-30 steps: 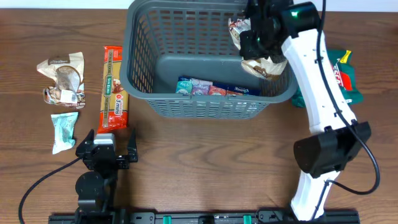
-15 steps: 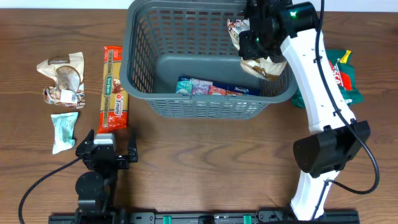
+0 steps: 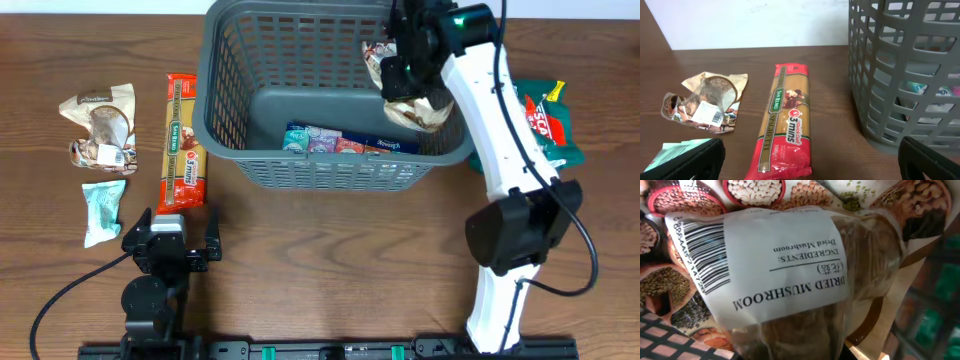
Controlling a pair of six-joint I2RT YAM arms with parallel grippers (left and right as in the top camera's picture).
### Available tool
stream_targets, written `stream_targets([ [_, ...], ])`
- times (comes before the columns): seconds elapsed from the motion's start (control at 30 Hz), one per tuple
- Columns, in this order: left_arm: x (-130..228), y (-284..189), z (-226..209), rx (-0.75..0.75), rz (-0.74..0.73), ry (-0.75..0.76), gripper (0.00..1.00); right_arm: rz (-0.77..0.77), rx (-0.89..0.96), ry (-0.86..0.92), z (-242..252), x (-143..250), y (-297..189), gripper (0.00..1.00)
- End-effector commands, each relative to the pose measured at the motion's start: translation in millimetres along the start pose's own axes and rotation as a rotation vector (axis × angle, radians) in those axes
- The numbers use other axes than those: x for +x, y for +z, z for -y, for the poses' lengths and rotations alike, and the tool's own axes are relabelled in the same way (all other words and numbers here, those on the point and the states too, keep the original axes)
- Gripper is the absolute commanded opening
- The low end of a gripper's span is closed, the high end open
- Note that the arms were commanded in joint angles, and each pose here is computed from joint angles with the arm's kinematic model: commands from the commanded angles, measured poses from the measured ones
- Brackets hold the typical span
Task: Pack container
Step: 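Lower the mushroom bag into the basket and release it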
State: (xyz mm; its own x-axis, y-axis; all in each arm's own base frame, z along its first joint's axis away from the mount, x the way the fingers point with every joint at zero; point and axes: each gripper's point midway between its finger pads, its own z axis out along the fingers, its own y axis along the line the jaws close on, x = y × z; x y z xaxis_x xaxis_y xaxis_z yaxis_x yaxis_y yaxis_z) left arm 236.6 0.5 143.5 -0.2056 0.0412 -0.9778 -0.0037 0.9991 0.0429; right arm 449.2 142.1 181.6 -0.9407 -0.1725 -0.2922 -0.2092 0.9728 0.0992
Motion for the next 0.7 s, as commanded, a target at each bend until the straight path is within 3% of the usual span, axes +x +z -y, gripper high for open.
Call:
stream_targets([
  [0.0, 13.1, 1.3, 0.1, -0.002, -0.038, 0.008, 0.99, 0.005, -0.002, -0.033, -5.8, -2.7, 2.6, 0.01],
  [0.1, 13.2, 1.3, 0.1, -0.002, -0.038, 0.008, 0.99, 0.015, -0.004, -0.038, -8.0, -4.8, 2.7, 0.02],
  [0.17, 13.1, 1.3, 0.1, -0.003, -0.038, 0.008, 0.99, 0.015, -0.004, -0.038, -8.0, -4.8, 2.7, 0.42],
  [0.2, 13.1, 1.3, 0.1, -0.002, -0.038, 0.008, 0.99, 0.014, -0.004, -0.038, -8.0, -4.7, 2.7, 0.52],
  [0.23, 13.2, 1.3, 0.1, -0.002, -0.038, 0.008, 0.99, 0.013, -0.004, -0.038, -8.0, -4.6, 2.7, 0.56],
  [0.37, 13.1, 1.3, 0.1, -0.003, -0.038, 0.008, 0.99, 0.012, -0.004, -0.039, -8.0, -4.2, 2.7, 0.57],
  [0.67, 13.2, 1.3, 0.1, -0.002, -0.038, 0.008, 0.99, 0.015, -0.071, -0.065, -19.7, -4.1, -0.5, 0.50],
])
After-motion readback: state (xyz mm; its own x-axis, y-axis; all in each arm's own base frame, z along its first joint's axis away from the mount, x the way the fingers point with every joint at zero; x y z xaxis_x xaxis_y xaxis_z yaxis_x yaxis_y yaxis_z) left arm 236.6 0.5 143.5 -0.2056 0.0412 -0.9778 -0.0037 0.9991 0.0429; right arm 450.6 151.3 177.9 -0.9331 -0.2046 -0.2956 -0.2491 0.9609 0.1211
